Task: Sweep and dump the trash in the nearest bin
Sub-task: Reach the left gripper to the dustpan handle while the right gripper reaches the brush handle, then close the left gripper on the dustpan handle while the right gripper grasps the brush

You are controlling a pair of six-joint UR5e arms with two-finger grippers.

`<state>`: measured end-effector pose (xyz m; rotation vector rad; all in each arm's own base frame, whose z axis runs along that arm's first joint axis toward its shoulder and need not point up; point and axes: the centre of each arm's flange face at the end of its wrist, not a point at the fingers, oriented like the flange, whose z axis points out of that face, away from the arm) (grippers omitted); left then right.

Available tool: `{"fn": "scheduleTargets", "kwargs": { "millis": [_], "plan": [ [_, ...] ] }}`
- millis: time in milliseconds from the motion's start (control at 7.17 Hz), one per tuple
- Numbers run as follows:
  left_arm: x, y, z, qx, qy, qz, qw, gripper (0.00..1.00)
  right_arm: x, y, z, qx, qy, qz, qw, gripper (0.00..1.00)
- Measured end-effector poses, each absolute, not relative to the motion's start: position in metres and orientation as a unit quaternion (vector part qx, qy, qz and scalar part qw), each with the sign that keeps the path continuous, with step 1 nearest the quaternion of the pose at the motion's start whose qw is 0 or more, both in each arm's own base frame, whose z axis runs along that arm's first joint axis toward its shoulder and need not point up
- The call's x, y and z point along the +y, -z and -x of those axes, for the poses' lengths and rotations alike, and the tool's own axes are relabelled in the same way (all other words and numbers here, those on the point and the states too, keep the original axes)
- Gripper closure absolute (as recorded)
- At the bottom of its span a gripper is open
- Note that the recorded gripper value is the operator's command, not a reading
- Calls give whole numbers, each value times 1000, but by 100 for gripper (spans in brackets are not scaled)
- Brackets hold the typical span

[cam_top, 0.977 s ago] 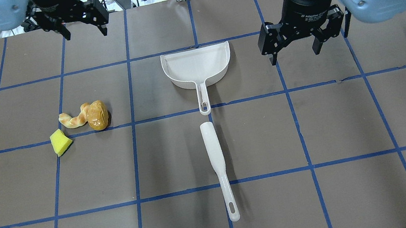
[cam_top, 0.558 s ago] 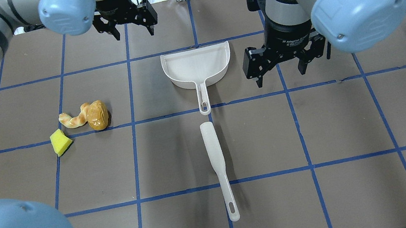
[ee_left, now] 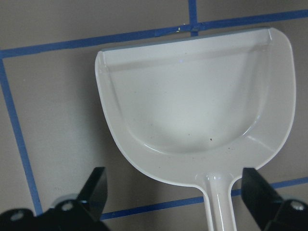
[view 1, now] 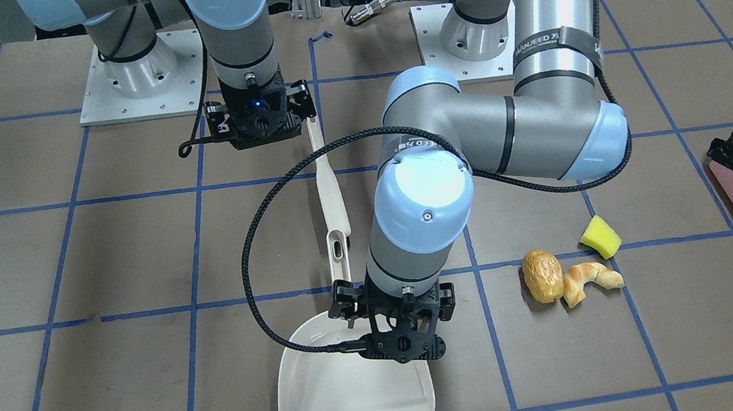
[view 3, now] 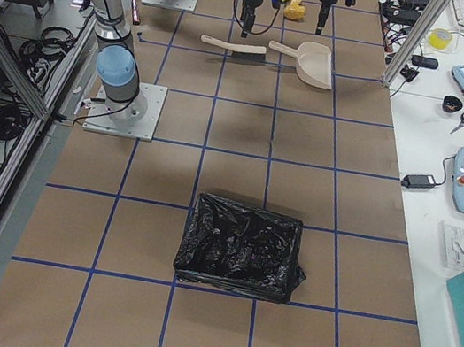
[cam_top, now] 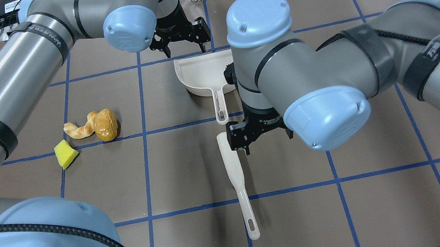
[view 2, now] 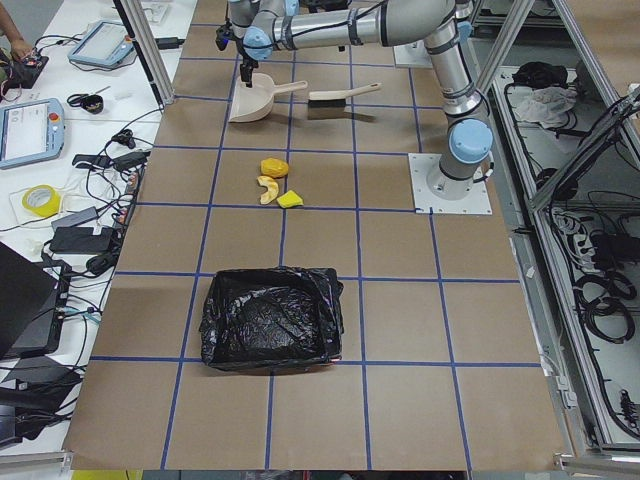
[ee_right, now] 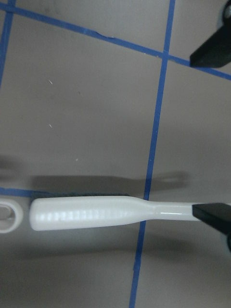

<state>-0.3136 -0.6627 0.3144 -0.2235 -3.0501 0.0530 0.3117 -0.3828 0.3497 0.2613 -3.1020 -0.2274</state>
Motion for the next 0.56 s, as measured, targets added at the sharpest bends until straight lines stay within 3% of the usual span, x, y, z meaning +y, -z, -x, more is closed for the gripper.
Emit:
{"fn": "scheduleTargets", "kwargs": {
  "millis": [279, 558],
  "plan": [
    [-638, -284, 345, -996, 11, 84, 34, 0, -344, -312, -341, -992, 79, -101, 3, 5],
    [-613, -255, 357, -994, 43, 95, 26, 0, -324, -276, -344, -992, 63, -109, -2, 10]
  ]
}}
